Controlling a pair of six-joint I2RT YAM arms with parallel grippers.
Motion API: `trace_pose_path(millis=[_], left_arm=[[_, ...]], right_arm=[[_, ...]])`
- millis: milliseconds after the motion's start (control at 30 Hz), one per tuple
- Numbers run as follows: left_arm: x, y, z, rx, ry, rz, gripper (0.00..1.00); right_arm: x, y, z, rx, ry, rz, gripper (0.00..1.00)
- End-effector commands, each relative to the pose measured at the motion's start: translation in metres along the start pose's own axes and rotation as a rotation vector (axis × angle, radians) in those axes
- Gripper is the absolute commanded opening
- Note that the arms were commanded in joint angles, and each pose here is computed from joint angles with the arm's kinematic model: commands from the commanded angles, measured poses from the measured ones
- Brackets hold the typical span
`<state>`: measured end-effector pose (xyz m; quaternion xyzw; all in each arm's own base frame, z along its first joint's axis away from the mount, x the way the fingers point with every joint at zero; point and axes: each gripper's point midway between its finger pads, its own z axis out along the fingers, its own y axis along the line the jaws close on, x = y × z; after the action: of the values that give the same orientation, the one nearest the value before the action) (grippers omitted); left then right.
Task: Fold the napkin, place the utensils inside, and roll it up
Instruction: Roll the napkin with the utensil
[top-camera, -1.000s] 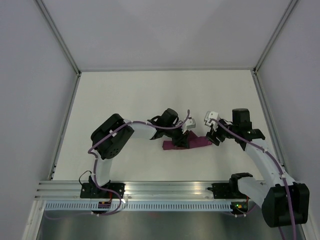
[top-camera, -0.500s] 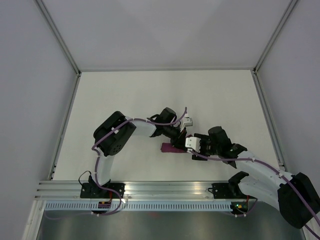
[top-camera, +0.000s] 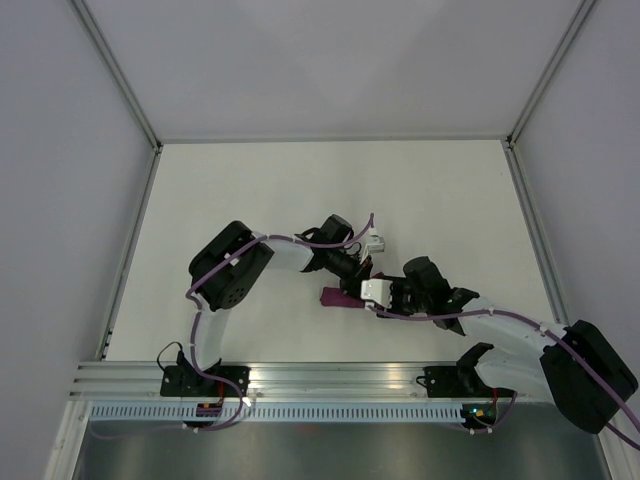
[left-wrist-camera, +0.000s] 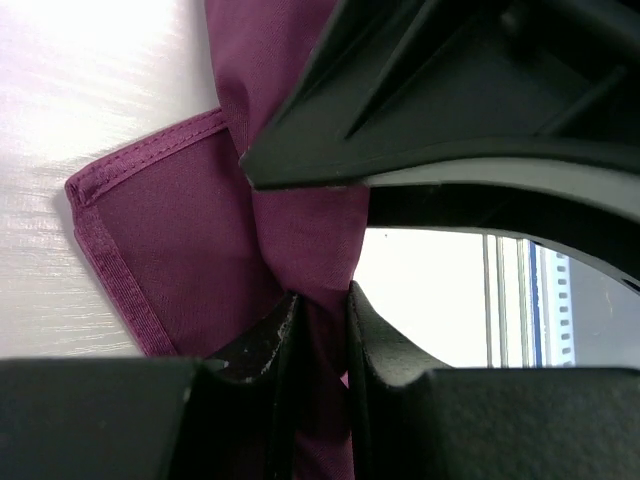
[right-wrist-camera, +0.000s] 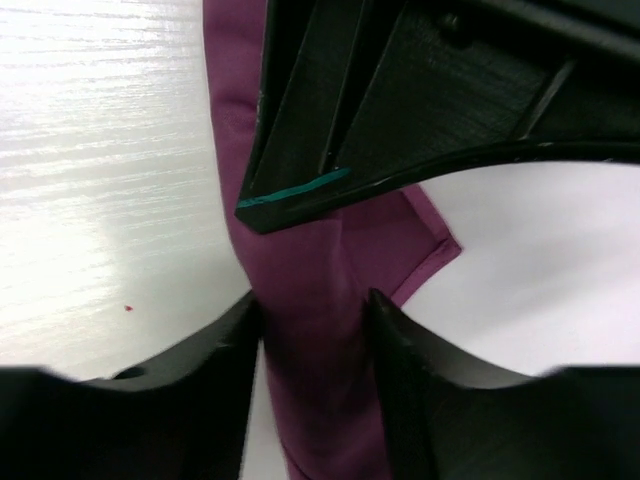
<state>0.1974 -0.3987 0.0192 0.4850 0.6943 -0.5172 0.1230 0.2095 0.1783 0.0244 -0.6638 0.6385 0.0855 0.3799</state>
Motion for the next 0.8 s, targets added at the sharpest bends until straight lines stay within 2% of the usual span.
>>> trace_pose_path(millis=[0,67,167,267,400,433,633,767], left_arm=[[0.063,0.019,0.001,-0.09,0.147,-0.187,0.02],[0.061,0.021,-0.001,-0.11,0.145,-0.182,0.04],[0.052,0.025,-0.004,-0.146,0.121,-0.157,0.1],[0.033,0.031,-0.012,-0.201,0.05,-0.131,0.18],[0.013,0.033,-0.025,-0.272,-0.047,-0.113,0.24],[0.007,0.033,-0.03,-0.282,-0.075,-0.13,0.3],[-0.028,0.031,-0.06,-0.381,-0.257,-0.096,0.32],[-0.046,0.04,-0.089,-0.511,-0.392,-0.088,0.34]], right_arm=[[0.002,0.0,0.003,0.001,0.02,0.012,0.5],[0.008,0.003,0.005,-0.02,0.044,0.02,0.35],[0.011,0.009,0.007,-0.063,0.07,0.03,0.23],[0.013,0.012,0.007,-0.092,0.089,0.038,0.18],[0.012,0.014,0.005,-0.129,0.099,0.054,0.18],[0.013,0.014,0.005,-0.136,0.102,0.061,0.17],[0.015,0.016,0.008,-0.262,0.129,0.117,0.15],[0.012,0.011,0.006,-0.353,0.137,0.163,0.14]])
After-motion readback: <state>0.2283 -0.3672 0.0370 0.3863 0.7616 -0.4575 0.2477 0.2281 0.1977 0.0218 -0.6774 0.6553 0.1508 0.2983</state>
